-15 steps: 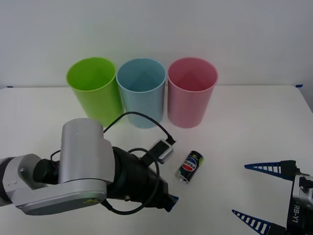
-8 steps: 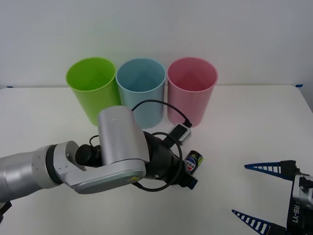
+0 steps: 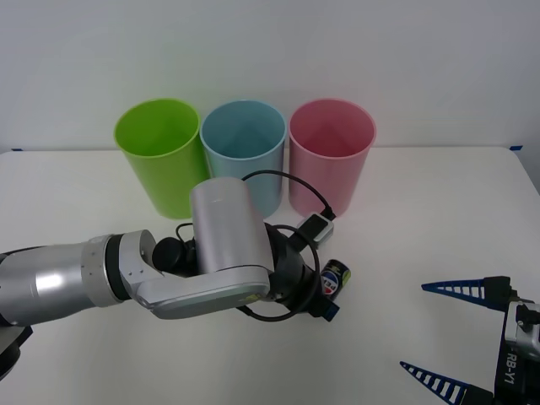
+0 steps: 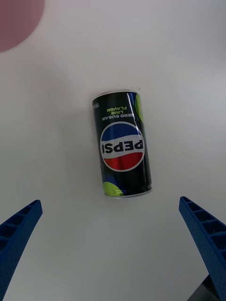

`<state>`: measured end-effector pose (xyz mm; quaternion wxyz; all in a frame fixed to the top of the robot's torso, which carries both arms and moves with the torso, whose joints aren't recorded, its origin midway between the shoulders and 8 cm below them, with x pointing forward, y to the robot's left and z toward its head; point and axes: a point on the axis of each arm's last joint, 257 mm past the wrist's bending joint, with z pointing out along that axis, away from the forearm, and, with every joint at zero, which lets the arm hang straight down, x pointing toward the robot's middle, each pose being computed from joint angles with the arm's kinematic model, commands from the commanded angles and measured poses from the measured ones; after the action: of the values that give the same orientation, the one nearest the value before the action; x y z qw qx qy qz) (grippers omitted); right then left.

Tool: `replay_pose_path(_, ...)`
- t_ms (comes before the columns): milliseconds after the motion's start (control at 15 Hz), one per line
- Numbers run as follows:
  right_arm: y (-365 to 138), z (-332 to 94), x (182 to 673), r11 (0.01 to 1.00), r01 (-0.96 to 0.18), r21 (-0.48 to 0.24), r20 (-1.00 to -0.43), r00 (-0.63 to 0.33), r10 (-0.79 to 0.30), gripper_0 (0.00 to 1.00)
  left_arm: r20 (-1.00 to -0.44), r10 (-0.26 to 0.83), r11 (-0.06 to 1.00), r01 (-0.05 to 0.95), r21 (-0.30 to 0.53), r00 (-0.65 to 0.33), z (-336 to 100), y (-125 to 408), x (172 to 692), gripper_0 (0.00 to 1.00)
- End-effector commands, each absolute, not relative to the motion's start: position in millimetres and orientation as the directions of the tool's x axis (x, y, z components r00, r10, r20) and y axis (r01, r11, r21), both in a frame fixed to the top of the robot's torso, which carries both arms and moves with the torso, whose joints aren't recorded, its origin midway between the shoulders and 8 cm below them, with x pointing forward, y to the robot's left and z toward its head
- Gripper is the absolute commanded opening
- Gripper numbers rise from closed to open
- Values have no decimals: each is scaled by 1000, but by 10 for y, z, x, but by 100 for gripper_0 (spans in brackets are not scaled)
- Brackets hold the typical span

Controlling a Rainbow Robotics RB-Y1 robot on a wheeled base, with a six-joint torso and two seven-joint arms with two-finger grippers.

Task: Put cans in the blue bin and PET bottles in the pink bin and trash in the green bin.

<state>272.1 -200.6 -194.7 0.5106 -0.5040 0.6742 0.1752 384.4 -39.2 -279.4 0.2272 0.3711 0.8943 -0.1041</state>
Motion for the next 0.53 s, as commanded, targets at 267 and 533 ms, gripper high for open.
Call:
replay_pose_path(267,-2006,-1947,2721,431,-859,-279,-865,30,-501,100,-479,631,685,729,-25,-610,-2819,-339,3722,100)
replay_pose_path(533,-2006,-1947,2721,431,-859,-279,-865,30,-501,100,-487,617,698,715,-24,-619,-2878,-435,3767,100)
